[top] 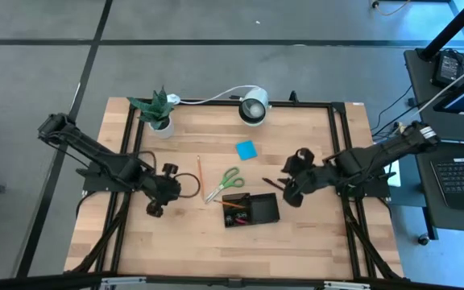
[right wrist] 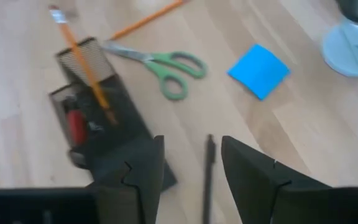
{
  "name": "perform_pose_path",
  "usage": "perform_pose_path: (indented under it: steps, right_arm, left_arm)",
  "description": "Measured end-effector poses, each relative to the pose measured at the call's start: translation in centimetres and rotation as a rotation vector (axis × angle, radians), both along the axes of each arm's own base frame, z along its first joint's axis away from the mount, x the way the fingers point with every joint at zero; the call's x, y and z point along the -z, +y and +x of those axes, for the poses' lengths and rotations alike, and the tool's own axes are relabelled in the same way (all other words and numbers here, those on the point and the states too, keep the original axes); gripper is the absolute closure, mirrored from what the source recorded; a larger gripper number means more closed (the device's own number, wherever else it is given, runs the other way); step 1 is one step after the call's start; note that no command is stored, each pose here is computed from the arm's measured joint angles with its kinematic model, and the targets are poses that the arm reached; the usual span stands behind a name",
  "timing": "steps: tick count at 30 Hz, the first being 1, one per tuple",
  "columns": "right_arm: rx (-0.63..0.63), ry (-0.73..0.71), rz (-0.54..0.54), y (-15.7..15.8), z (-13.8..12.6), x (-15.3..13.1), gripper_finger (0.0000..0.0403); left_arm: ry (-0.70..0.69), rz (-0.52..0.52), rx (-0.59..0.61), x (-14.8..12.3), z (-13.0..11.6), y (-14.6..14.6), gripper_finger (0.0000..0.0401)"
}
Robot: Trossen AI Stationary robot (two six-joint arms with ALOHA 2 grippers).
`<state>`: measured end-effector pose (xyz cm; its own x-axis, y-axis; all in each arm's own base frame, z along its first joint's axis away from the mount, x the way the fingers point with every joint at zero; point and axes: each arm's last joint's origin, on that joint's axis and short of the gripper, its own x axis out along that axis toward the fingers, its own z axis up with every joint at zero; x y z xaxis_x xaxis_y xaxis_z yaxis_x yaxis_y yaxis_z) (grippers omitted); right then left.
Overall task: Pick and place office supplies into organizer
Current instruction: Put the left black pen into the desk organizer
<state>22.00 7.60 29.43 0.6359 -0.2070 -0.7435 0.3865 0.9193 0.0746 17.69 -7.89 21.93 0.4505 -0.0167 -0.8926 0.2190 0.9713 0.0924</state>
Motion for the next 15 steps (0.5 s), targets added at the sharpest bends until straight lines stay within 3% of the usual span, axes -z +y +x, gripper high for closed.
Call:
perform_pose_path:
  steps: [7,15]
  right_arm:
    - [-0.013,-0.060,0.002,-1.8,-1.1,1.5,0.0240]
    - [-0.081,-0.085,-0.002,-2.5,-1.1,2.0,0.0240]
  left_arm:
    - [0.390,-0.009,0.008,1.8,-0.1,-1.6,0.0276]
    - [0.583,0.069,0.091,5.3,0.4,-3.5,0.0276]
